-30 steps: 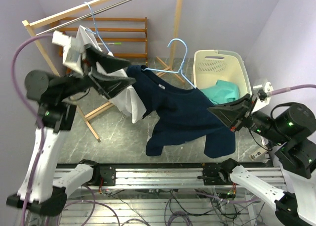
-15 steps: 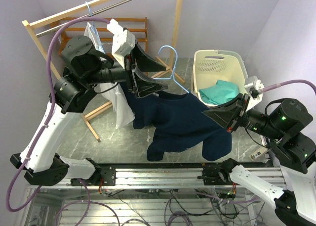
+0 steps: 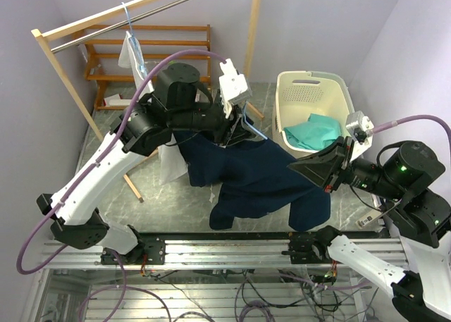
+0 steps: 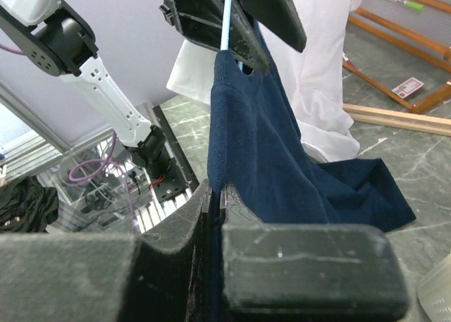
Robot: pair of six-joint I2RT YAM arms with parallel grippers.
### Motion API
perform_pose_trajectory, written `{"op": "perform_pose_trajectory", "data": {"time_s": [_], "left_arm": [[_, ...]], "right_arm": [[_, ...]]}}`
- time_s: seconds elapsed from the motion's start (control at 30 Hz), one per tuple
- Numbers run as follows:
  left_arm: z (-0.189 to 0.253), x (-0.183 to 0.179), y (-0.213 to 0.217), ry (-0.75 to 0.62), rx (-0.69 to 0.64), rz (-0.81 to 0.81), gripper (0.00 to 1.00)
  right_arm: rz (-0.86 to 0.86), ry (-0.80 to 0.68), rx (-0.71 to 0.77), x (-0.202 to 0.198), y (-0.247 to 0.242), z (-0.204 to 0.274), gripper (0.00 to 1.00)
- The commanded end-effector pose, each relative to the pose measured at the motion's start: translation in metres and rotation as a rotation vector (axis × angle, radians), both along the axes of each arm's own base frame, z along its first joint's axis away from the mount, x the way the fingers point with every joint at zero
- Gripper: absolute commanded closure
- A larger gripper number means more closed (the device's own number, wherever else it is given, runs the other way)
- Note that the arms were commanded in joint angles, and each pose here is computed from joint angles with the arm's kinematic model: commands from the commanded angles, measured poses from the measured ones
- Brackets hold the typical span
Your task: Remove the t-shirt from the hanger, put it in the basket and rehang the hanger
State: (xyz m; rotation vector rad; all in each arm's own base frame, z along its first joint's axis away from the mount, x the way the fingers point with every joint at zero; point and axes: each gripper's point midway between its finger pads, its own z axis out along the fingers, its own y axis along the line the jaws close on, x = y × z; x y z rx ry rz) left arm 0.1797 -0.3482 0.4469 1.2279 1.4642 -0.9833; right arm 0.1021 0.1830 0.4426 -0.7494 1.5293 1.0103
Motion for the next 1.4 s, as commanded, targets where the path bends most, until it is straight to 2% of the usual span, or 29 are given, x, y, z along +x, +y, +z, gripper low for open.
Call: {"op": "perform_pose_trajectory", "data": {"time_s": [0.0, 0.07, 0.13, 0.27, 0.33, 0.4, 0.53, 0.7, 0.83, 1.0, 1.13, 1.27, 1.37], "left_arm": [[0.023, -0.002, 0.011, -0.095, -0.027, 0.042, 0.69], [0.030, -0.002, 0.018, -0.114, -0.041, 0.066, 0.88], [0.033, -0.003, 0.022, -0.125, -0.052, 0.079, 0.92], [0.039, -0.010, 0.028, -0.140, -0.071, 0.069, 0.80], [0.040, -0.012, 0.031, -0.140, -0.068, 0.065, 0.70], [0.039, -0.013, 0.033, -0.139, -0.062, 0.067, 0.56], [0.041, -0.012, 0.041, -0.151, -0.063, 0.101, 0.44], [0.045, -0.012, 0.048, -0.164, -0.074, 0.124, 0.41], [0.046, -0.013, 0.050, -0.169, -0.080, 0.128, 0.46], [0.054, -0.024, 0.051, -0.166, -0.122, 0.089, 0.39], [0.053, -0.032, 0.052, -0.155, -0.153, 0.067, 0.38], [0.065, -0.043, 0.057, -0.165, -0.249, 0.048, 0.38], [0.081, -0.054, 0.065, -0.181, -0.345, 0.037, 0.33]], "right_arm": [[0.013, -0.056, 0.042, -0.005, -0.001, 0.014, 1.00], [-0.005, -0.053, 0.034, -0.004, -0.003, 0.011, 1.00], [-0.014, -0.052, 0.031, -0.004, -0.005, 0.008, 1.00], [-0.020, -0.044, 0.029, -0.004, -0.006, 0.003, 1.00], [-0.021, -0.040, 0.026, -0.003, -0.006, 0.001, 1.00], [-0.019, -0.040, 0.027, -0.004, -0.006, 0.000, 1.00], [-0.016, -0.046, 0.034, -0.008, -0.008, 0.001, 1.00], [-0.002, -0.054, 0.047, -0.013, -0.009, 0.004, 1.00], [0.001, -0.055, 0.052, -0.014, -0.009, 0.005, 1.00], [0.000, -0.056, 0.053, -0.012, -0.008, 0.003, 1.00], [0.017, -0.075, 0.074, -0.016, -0.007, 0.009, 1.00], [0.026, -0.088, 0.123, -0.020, -0.007, 0.019, 1.00], [0.053, -0.095, 0.165, -0.027, -0.006, 0.024, 1.00]]}}
